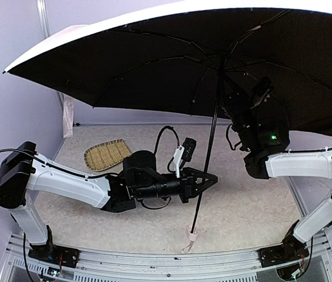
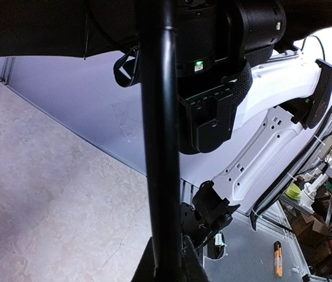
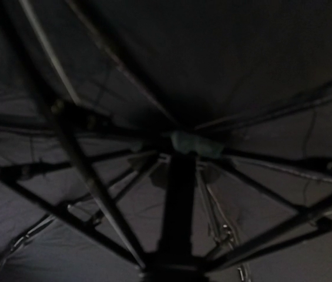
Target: Put away the umbrella
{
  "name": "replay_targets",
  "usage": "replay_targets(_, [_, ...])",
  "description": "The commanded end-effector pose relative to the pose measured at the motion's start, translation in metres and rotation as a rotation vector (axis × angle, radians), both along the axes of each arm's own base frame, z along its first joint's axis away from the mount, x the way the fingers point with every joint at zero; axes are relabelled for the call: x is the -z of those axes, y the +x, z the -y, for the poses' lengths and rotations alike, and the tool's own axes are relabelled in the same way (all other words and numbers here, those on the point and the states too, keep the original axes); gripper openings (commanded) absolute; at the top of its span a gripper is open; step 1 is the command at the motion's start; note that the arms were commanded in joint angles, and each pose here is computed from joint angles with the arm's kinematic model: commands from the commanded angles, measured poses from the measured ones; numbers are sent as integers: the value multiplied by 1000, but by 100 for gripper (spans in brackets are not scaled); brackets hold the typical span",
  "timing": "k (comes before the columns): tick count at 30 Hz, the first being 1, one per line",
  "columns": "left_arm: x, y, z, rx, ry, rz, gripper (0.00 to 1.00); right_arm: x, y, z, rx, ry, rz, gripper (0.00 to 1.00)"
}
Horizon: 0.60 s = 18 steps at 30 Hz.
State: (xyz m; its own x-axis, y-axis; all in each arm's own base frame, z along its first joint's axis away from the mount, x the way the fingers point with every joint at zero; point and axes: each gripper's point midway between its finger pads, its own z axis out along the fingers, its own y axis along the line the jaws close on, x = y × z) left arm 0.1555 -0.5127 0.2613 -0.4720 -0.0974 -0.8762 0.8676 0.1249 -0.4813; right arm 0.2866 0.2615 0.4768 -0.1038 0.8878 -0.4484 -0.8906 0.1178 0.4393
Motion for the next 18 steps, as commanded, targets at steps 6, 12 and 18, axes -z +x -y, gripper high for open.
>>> replay_targets(6, [-59, -15, -11, 28, -152, 138, 0, 0, -10, -4, 18, -108, 62, 46])
replay_targets(12, [-74, -26, -23, 59, -195, 174, 0, 5, -31, -3, 84, -256, 144, 66])
replay_targets(18, [-90, -40, -31, 137, -264, 173, 0, 8, -44, 12, 158, -319, 159, 78])
